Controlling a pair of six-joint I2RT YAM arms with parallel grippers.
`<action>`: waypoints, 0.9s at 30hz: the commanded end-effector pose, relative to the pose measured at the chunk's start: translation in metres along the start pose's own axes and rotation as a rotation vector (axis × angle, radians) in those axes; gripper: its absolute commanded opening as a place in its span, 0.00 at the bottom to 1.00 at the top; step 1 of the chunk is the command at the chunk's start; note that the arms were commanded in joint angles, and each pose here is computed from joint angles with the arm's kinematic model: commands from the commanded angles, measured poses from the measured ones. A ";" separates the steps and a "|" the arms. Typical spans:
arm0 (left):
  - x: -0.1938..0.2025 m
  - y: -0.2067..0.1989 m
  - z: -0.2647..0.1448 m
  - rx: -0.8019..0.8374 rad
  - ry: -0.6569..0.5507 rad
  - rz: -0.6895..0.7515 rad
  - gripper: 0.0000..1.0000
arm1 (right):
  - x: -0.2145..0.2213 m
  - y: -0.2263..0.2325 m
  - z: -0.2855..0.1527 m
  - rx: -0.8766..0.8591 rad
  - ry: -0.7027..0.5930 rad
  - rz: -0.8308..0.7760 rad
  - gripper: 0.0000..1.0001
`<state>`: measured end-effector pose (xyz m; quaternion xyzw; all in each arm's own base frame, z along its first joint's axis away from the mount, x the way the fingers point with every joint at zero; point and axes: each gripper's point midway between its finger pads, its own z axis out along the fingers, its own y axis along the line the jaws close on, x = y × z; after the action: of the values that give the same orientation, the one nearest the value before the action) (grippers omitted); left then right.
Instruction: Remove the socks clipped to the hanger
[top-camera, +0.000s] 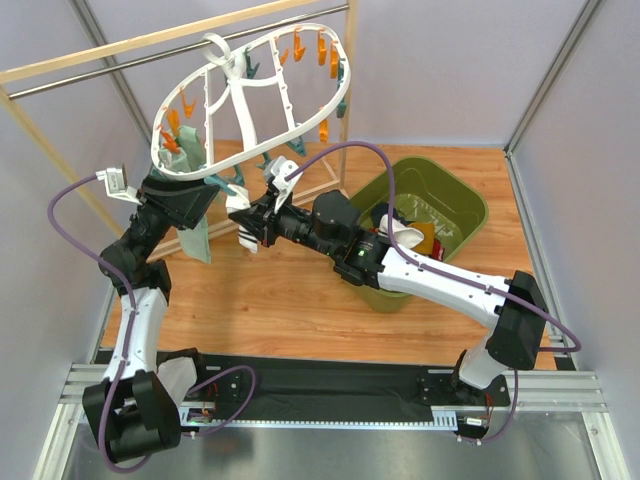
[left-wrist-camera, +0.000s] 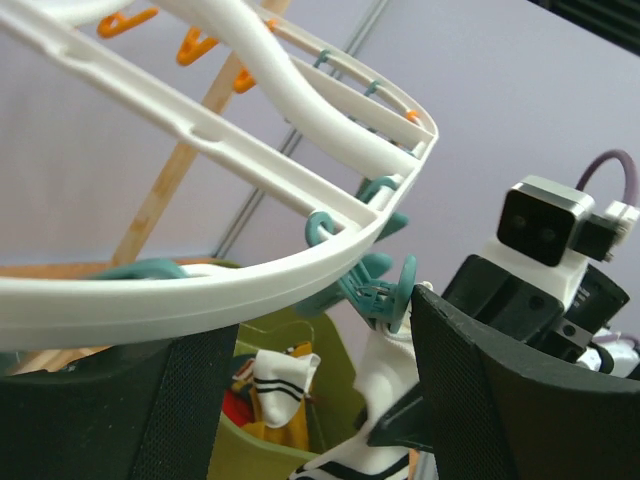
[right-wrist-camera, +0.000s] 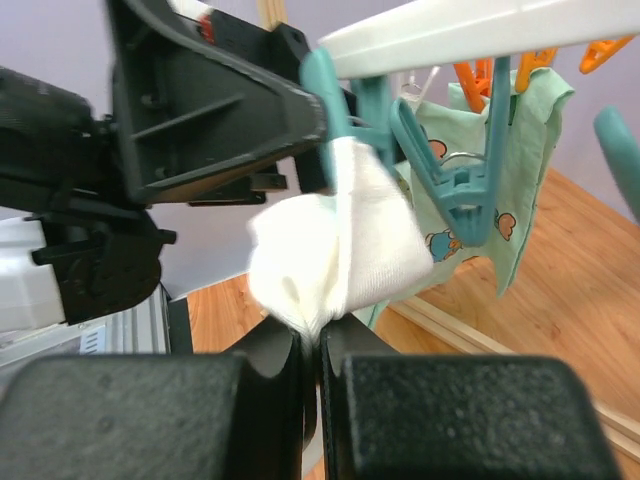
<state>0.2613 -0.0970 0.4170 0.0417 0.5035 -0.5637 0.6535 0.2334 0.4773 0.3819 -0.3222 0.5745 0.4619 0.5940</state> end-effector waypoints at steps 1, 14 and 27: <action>-0.008 -0.040 -0.004 0.190 -0.049 0.155 0.75 | -0.021 0.005 -0.006 -0.025 -0.038 0.012 0.00; -0.014 -0.056 -0.001 0.226 -0.052 0.196 0.73 | -0.027 0.010 -0.004 -0.049 -0.057 0.026 0.00; -0.019 -0.074 0.007 0.282 -0.054 0.210 0.66 | -0.025 0.011 -0.001 -0.061 -0.045 0.033 0.00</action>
<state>0.2592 -0.1015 0.4280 0.0415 0.4936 -0.5883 0.6391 0.2282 0.4787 0.3807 -0.3270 0.5744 0.4787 0.5779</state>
